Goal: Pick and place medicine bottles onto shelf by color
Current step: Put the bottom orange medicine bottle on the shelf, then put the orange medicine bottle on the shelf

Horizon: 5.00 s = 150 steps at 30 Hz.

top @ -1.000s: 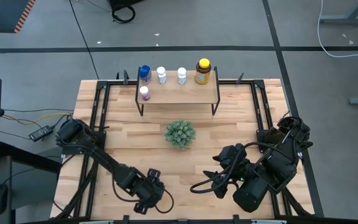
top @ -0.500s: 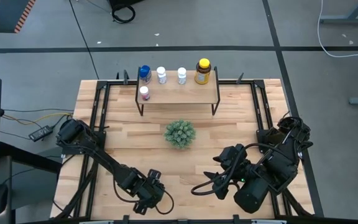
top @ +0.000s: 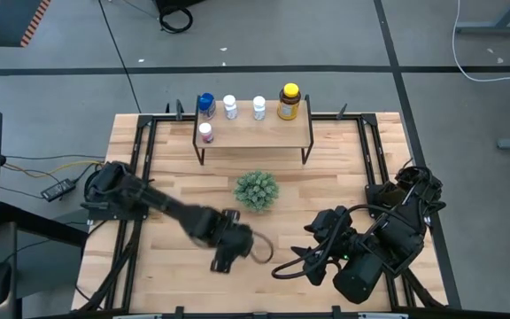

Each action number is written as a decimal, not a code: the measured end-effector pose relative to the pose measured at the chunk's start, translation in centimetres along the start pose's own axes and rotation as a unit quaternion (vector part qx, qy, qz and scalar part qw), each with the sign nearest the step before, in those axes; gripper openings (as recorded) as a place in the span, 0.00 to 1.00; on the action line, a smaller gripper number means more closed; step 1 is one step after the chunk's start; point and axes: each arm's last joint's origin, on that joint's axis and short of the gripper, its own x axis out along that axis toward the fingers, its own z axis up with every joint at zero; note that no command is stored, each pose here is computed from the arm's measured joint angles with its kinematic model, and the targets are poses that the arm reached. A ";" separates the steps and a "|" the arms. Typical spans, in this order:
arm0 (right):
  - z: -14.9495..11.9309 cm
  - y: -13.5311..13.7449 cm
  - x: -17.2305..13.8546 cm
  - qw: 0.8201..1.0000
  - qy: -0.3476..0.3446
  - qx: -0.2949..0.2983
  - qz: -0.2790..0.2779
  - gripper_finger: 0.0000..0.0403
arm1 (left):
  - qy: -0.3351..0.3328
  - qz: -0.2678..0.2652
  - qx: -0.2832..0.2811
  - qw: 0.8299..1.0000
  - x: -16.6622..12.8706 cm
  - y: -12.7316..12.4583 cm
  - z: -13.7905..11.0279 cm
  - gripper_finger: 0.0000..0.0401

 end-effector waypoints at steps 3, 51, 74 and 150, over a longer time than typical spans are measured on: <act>0.0 0.0 0.0 1.000 0.003 0.000 0.001 0.78 | 0.008 0.016 -0.009 1.000 -1.8 2.8 1.2 0.54; 4.8 -1.9 3.7 0.995 -0.064 0.037 -0.073 0.78 | -0.047 0.156 -0.191 0.968 -11.2 29.9 -3.9 0.57; 4.9 -1.9 3.8 0.995 -0.060 0.028 -0.074 0.78 | -0.040 0.157 -0.210 0.964 -10.6 31.1 -4.2 0.56; 10.6 -5.4 8.3 0.991 0.077 -0.083 -0.067 0.78 | -0.408 0.090 -0.250 0.873 -25.8 18.6 -5.0 0.62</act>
